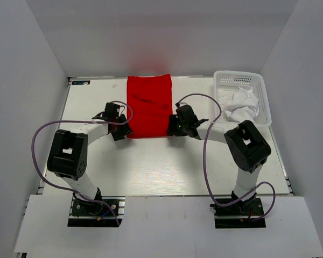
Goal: Fold and stack the t-shirts
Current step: Grab one side of the 2/3 rectangular tshirt with both arms, then fold the long partially folded tshirt into a neat square
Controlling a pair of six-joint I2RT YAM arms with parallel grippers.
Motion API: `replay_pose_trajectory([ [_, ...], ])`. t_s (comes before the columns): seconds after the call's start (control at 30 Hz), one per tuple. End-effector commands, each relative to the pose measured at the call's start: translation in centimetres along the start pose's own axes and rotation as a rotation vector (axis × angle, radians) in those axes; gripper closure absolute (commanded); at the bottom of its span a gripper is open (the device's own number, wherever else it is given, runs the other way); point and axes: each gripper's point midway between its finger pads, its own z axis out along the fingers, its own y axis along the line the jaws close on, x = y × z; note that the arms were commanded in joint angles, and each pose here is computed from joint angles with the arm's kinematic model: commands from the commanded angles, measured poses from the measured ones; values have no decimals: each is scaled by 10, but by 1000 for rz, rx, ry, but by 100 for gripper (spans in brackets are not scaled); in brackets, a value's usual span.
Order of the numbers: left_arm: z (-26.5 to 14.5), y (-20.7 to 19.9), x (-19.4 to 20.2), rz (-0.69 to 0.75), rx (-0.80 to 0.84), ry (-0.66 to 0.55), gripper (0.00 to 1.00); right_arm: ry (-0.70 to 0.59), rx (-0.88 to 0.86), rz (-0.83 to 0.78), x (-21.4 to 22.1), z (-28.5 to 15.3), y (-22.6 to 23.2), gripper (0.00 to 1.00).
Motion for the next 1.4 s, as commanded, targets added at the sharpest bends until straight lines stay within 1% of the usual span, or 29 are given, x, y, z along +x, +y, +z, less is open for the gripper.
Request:
replay_pose_trajectory([
  [0.0, 5, -9, -6, 12, 37, -13, 43, -25, -47, 41, -8, 3, 11, 44],
  [0.03, 9, -7, -2, 11, 32, -7, 52, -22, -46, 42, -6, 3, 11, 51],
  [0.13, 11, -6, 5, 11, 49, 9, 66, -18, -43, 56, -1, 2, 9, 60],
  [0.2, 14, -6, 5, 11, 49, 9, 69, -12, -39, 59, 3, 4, 7, 64],
  [0.23, 14, -6, 5, 11, 49, 9, 81, -15, -37, 61, 1, 5, 5, 70],
  [0.3, 16, -4, 8, 10, 43, 18, 97, -2, -34, 63, 6, 7, 5, 78],
  [0.33, 16, -6, 9, 10, 57, 28, 100, -4, -36, 61, 5, 7, 5, 85],
  [0.37, 15, -9, 11, 10, 74, 40, 100, -8, -37, 62, 4, 6, 5, 98],
  [0.4, 15, -9, 11, 10, 74, 40, 100, -15, -43, 55, 3, 4, 8, 100],
  [0.47, 9, -11, 14, -2, 82, 56, 100, -11, -41, 54, 6, 1, 7, 100],
  [0.5, 4, -11, 20, -4, 87, 73, 100, 11, -86, 37, 7, -8, 15, 100],
  [0.57, -17, -8, 31, -8, 83, 85, 100, 22, -91, 25, 9, -22, 17, 100],
  [0.6, -26, -7, 34, -8, 84, 84, 100, 49, -103, 11, 20, -35, 17, 100],
  [0.63, -46, -9, 38, -5, 90, 72, 100, 71, -104, 6, 27, -41, 17, 100],
  [0.67, -54, -4, 45, -5, 86, 76, 100, 76, -118, -9, 29, -54, 19, 100],
  [0.7, -65, -2, 60, -11, 95, 112, 100, 133, -130, -26, 48, -70, 17, 100],
  [0.73, -85, -11, 58, 5, 146, 69, 100, 127, -148, -40, 47, -83, 21, 100],
  [0.77, -98, -15, 57, 1, 174, 51, 100, 156, -161, -55, 59, -90, 23, 100],
  [0.83, -118, -17, 63, 14, 206, 36, 100, 210, -214, -90, 71, -119, 30, 100],
  [0.87, -130, -17, 68, 5, 214, 45, 100, 192, -249, -106, 65, -132, 38, 100],
  [0.93, -160, -22, 61, 11, 241, -19, 100, 242, -315, -154, 65, -164, 52, 100],
  [0.97, -169, -20, 65, 11, 239, -16, 100, 253, -322, -162, 65, -176, 54, 100],
  [1.0, -176, -22, 62, 14, 253, -34, 100, 236, -346, -188, 61, -185, 59, 100],
  [1.03, -191, -30, 58, 24, 306, -67, 100, 204, -381, -194, 51, -196, 66, 100],
  [1.13, -204, -37, 50, 33, 347, -118, 100, 153, -405, -204, 39, -202, 73, 100],
  [1.23, -215, -47, 35, 39, 376, -179, 100, 133, -359, -200, 22, -200, 72, 100],
  [1.27, -212, -47, 32, 36, 367, -184, 100, 87, -336, -190, 3, -204, 75, 100],
  [1.33, -213, -55, 14, 26, 373, -239, 100, 53, -321, -171, -8, -200, 77, 100],
  [1.37, -216, -59, 1, 14, 374, -288, 100, 25, -319, -143, -17, -199, 78, 100],
])
